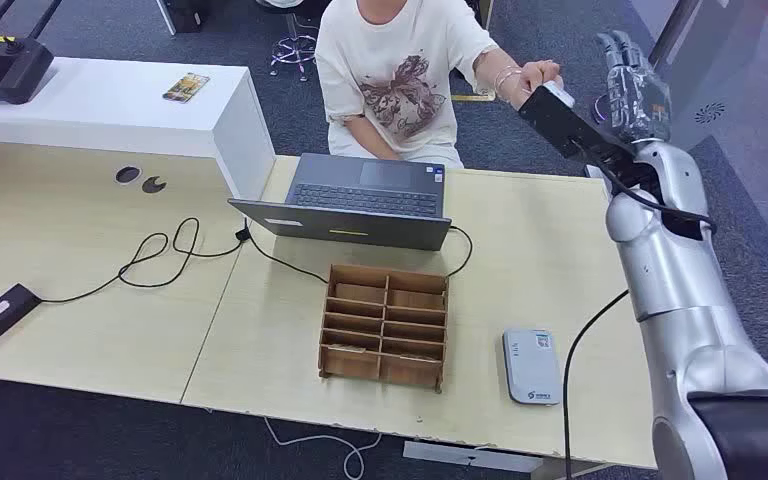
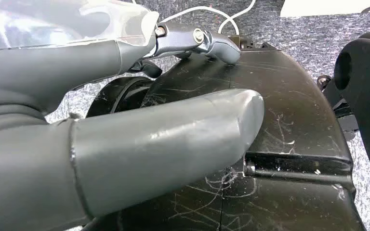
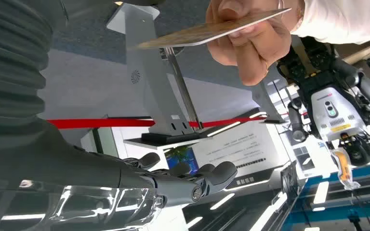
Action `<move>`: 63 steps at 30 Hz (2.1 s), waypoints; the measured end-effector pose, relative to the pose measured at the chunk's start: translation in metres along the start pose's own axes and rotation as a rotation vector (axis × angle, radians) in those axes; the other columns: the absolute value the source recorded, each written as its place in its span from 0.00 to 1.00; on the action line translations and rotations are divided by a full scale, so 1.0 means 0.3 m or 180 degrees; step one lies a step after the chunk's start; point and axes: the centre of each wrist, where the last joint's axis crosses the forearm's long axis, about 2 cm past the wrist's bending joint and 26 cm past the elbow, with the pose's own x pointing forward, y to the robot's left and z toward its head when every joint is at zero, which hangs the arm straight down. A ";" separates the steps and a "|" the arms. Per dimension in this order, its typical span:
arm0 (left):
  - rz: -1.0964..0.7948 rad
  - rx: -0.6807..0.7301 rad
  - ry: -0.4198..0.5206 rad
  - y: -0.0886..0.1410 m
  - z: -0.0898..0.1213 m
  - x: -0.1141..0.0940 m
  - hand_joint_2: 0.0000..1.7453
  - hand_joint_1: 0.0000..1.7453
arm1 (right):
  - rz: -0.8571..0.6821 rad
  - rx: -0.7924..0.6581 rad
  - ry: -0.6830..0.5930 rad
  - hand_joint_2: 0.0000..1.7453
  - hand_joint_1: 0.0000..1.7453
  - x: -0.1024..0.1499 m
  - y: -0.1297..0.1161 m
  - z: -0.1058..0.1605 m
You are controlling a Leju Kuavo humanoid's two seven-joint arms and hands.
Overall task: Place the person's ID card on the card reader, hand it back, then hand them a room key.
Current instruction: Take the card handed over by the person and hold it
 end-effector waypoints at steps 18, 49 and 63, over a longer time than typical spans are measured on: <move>-0.0024 -0.0001 0.0012 0.008 -0.001 0.002 0.00 0.00 | 0.0009 0.0074 0.0188 1.00 1.00 -0.040 -0.022 -0.051; -0.0043 0.0049 0.0043 -0.003 -0.002 0.003 0.00 0.00 | -0.1036 -0.0028 -0.0064 1.00 1.00 -0.078 -0.064 -0.060; -0.0056 0.0084 0.0109 -0.011 -0.003 0.003 0.00 0.00 | -0.3315 0.0580 -0.0557 1.00 1.00 -0.400 -0.134 0.121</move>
